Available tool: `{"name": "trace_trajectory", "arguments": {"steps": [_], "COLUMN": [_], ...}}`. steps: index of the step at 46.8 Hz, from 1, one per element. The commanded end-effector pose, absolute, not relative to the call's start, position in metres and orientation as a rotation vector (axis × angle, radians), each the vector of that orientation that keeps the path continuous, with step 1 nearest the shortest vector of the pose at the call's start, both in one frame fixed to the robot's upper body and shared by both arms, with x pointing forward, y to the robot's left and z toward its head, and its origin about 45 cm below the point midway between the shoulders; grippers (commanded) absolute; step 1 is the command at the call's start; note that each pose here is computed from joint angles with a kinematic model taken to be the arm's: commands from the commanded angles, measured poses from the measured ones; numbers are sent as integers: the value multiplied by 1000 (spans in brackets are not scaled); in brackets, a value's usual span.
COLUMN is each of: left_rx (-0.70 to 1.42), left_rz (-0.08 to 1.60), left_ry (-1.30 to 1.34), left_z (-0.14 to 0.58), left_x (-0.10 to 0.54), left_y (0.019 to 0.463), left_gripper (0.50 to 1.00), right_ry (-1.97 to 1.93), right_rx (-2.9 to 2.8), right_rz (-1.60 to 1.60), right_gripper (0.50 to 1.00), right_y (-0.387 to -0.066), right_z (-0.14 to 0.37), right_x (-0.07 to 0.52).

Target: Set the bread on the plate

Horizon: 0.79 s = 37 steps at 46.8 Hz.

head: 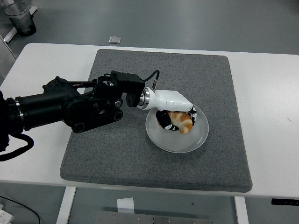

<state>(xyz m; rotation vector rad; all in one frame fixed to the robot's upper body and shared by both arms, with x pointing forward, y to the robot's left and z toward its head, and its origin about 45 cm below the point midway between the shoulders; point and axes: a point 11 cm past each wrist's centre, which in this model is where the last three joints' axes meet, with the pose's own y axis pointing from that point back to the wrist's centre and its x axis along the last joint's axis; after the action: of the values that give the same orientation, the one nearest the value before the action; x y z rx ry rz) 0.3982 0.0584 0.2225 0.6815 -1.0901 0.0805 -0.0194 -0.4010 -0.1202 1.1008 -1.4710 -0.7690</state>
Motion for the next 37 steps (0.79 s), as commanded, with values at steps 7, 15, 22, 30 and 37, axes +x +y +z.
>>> {"name": "trace_trajectory", "arguments": {"steps": [7,15,22,30,37], "left_rx": [679,683,684,673,644], "left_rz": [80,86,86,93,122], "left_ry": [-1090,-1086,-1076,-1070,-1036], "left_z": [220,220,218,221,229], "left_x": [397,399,398,398,399], "left_y": [56,58,59,57,57], "left_gripper": [673,846,958,1000,1000], "right_ry": [-1470,-1470,-1470,-1470,-1470], "right_rx": [1100,1100,1100,1100,1100], "right_rz": [-770,-770,-770,-770,-770], "right_gripper": [932,932,932,932,932], "right_y": [-401,-401,-401,-401,-401], "right_z": [-120,-120,-120,-120,-120], "right_x": [-19,-19,-19,-19,-19]}}
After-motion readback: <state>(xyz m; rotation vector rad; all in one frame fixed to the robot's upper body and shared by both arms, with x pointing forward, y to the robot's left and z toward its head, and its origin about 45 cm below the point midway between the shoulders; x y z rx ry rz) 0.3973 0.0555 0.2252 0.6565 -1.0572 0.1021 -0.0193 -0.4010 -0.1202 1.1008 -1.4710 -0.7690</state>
